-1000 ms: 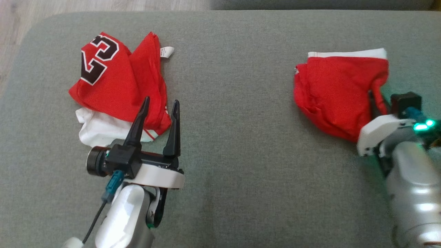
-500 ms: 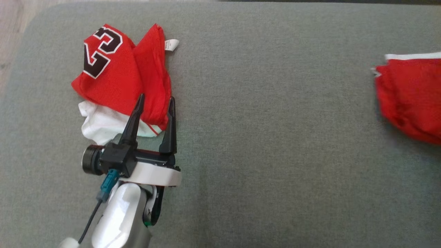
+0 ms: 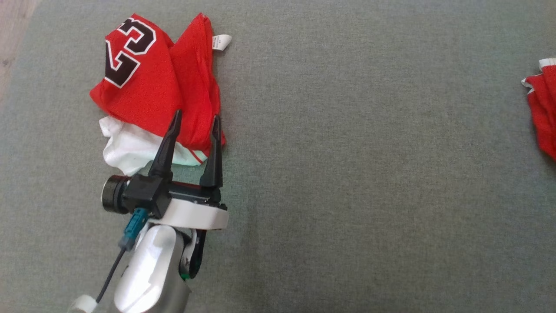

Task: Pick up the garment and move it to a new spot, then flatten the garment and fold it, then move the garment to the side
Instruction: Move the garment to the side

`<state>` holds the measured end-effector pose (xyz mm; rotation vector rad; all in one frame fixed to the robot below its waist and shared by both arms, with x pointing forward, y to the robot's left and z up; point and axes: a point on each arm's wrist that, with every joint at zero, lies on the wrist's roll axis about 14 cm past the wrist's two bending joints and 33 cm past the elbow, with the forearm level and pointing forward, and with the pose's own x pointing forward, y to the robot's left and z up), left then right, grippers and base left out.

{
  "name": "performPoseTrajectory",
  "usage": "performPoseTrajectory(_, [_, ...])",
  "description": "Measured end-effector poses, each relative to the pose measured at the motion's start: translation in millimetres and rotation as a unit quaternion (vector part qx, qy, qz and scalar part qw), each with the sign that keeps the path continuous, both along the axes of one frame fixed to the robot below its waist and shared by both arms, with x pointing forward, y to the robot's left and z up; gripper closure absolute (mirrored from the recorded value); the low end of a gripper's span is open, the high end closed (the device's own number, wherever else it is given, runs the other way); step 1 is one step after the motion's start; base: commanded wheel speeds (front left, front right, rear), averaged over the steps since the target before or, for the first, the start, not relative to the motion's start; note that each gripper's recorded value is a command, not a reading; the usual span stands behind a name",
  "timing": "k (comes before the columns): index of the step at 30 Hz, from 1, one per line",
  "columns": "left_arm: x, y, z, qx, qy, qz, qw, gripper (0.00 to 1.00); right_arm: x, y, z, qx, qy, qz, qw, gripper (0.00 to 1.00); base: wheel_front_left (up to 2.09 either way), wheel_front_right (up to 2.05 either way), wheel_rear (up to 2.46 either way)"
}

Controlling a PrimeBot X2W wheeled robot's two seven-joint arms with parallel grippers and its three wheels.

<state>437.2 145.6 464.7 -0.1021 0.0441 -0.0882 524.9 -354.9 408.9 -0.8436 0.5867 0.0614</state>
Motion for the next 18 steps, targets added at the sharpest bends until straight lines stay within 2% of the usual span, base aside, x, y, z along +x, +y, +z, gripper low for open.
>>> performPoseTrajectory(2, [1, 0, -2, 0.0, 0.002, 0.0, 1.0, 0.0, 2, -2, 1, -0.003, -0.001, -0.003, 1.0, 1.0, 0.0, 0.0, 0.0])
performPoseTrajectory(3, [1, 0, -2, 0.0, 0.003, 0.0, 1.0, 0.0, 3, -3, 2, -0.005, -0.004, -0.005, 1.0, 0.96, 0.0, 0.0, 0.0])
performPoseTrajectory(4, [2, 0, -3, 0.0, 0.003, 0.0, 1.0, 0.0, 5, -3, 4, -0.006, -0.008, -0.006, 1.0, 0.08, 0.0, 0.0, 0.0])
performPoseTrajectory(5, [2, 0, -2, 0.0, 0.002, -0.001, 1.0, 0.0, 6, -4, 7, -0.006, -0.014, -0.007, 1.0, 0.0, 0.0, 0.0, 0.0])
performPoseTrajectory(12, [5, -4, 9, -0.001, -0.013, -0.006, 1.0, 0.0, 13, 2, 37, 0.011, -0.069, -0.013, 0.997, 0.0, 0.0, 0.0, 0.0])
performPoseTrajectory(16, [3, -6, 23, -0.002, -0.03, -0.008, 1.0, 0.0, 13, 17, 60, 0.048, -0.123, -0.013, 0.991, 0.0, 0.0, 0.0, 0.0])
performPoseTrajectory(18, [1, -7, 31, -0.003, -0.04, -0.009, 0.999, 0.0, 14, 30, 77, 0.077, -0.16, -0.008, 0.984, 0.0, 0.0, 0.0, 0.0])
